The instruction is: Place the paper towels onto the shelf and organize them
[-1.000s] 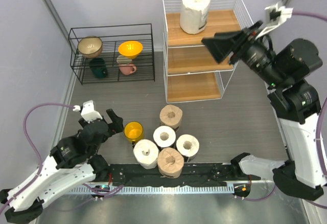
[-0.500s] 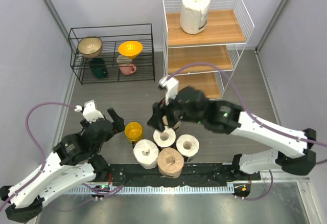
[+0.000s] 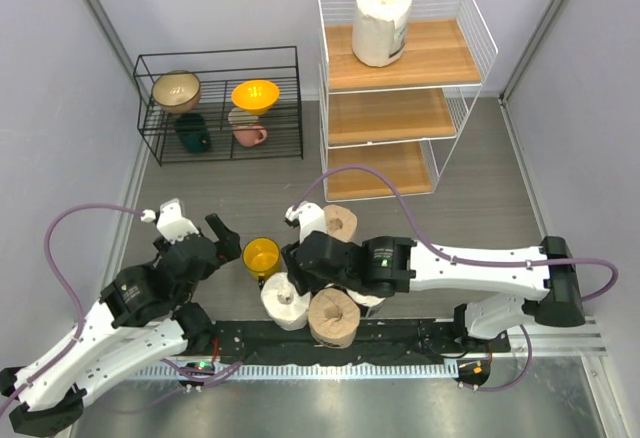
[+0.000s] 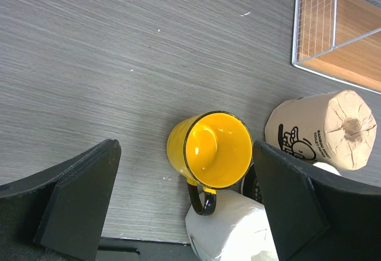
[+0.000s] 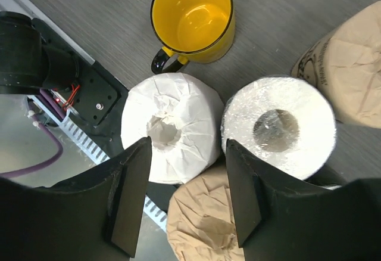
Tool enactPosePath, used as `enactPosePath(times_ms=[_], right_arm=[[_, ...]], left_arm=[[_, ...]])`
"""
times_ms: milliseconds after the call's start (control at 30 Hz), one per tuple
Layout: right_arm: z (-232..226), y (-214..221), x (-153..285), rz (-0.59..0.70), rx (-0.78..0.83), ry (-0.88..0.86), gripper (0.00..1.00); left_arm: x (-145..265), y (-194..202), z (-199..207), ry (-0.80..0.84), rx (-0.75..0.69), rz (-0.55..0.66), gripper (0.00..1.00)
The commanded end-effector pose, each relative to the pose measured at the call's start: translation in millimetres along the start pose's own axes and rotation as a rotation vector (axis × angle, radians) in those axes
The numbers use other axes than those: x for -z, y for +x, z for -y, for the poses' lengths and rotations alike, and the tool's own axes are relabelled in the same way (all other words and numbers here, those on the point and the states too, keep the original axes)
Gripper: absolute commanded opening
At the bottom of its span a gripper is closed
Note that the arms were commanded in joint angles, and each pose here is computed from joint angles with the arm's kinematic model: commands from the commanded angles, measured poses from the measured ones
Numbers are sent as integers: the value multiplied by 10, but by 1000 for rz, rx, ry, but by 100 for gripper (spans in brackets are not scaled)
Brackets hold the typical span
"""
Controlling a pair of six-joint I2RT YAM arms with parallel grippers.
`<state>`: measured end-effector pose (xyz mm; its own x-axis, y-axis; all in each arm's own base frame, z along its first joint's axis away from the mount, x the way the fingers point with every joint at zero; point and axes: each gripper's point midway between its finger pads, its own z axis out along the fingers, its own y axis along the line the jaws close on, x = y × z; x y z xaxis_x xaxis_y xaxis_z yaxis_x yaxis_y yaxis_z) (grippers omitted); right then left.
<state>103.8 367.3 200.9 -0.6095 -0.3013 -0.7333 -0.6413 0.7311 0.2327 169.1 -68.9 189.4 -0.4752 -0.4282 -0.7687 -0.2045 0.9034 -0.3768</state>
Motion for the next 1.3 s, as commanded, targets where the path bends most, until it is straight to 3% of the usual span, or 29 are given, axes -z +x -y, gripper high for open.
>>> enactPosePath(times_ms=[0, 100, 467, 800, 1267], right_arm=[[-178, 35, -120, 14, -82, 48, 59], [-195, 144, -182, -18, -59, 118, 60], [-111, 377, -279, -30, -228, 209, 58], [-51, 458, -312, -51, -232, 250, 65], [13, 575, -306, -67, -260, 258, 64]], left_arm=[[40, -80, 102, 22, 11, 3, 100], [17, -63, 135, 17, -10, -10, 100], [12, -91, 181, 33, -13, 2, 100], [5, -108, 235, 44, -20, 1, 100], [-2, -124, 294, 52, -30, -2, 100]])
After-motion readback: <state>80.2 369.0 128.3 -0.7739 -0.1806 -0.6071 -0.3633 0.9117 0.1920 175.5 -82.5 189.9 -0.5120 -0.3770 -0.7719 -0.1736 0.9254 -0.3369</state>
